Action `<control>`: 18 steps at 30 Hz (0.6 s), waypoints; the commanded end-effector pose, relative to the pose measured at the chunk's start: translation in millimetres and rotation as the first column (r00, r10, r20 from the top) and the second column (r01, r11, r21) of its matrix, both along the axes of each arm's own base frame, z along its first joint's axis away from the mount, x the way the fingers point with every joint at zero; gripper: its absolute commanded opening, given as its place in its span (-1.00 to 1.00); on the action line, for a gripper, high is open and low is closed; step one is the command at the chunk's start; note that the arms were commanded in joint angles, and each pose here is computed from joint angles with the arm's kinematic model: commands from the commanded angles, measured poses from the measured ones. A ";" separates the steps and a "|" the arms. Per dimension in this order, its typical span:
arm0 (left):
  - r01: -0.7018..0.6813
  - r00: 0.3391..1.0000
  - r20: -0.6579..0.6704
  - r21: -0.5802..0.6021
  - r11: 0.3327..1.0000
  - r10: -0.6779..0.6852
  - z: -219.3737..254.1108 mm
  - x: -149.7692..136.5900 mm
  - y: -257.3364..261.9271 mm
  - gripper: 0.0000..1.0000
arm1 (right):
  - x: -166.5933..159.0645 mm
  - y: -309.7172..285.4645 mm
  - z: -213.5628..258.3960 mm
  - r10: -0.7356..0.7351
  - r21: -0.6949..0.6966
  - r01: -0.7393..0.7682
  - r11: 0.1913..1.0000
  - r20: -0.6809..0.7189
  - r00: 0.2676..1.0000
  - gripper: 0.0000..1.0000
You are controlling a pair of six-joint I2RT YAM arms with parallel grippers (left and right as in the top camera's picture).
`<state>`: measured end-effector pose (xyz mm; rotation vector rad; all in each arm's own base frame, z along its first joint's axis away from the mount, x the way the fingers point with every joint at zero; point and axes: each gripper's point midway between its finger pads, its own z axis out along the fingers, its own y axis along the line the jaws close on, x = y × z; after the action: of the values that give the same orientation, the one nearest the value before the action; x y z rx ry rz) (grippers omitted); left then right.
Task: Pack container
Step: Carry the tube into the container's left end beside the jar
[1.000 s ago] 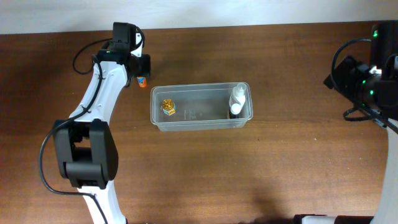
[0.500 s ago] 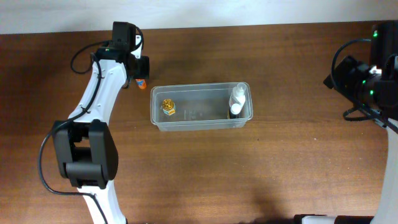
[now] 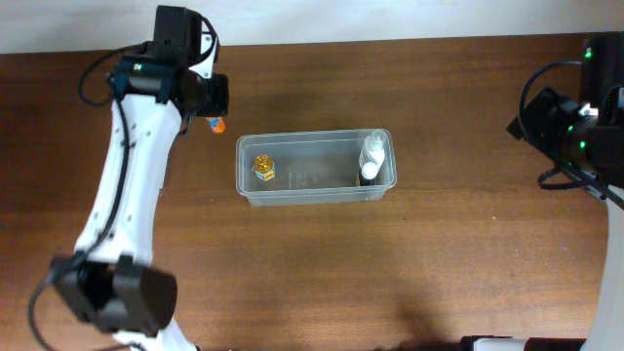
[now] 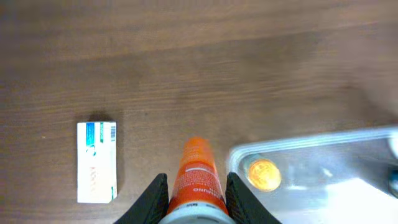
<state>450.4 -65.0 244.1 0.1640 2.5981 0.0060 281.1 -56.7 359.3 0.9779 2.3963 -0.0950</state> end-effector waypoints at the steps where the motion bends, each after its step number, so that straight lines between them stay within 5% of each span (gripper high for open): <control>1: 0.065 0.997 0.055 -0.044 0.997 -0.063 36.7 -23.6 -25.8 -0.62 | -1.1 -4.4 1.8 -0.017 -0.009 0.017 1.000 0.002 1.000 0.97; 10: 0.220 0.973 -0.071 -0.030 0.975 -0.221 30.5 -81.0 -78.0 -0.62 | -1.1 -4.4 1.8 -0.017 -0.009 0.017 1.000 0.002 1.000 0.97; 18: 0.246 0.961 -0.128 -0.020 0.969 -0.247 15.3 -89.2 -86.9 -0.61 | -1.1 -4.3 1.8 -0.017 -0.009 0.017 1.000 0.002 1.000 0.97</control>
<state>361.2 -151.4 263.7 0.5122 2.6730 -0.0955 281.1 -56.7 359.2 0.9775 2.3968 -0.0953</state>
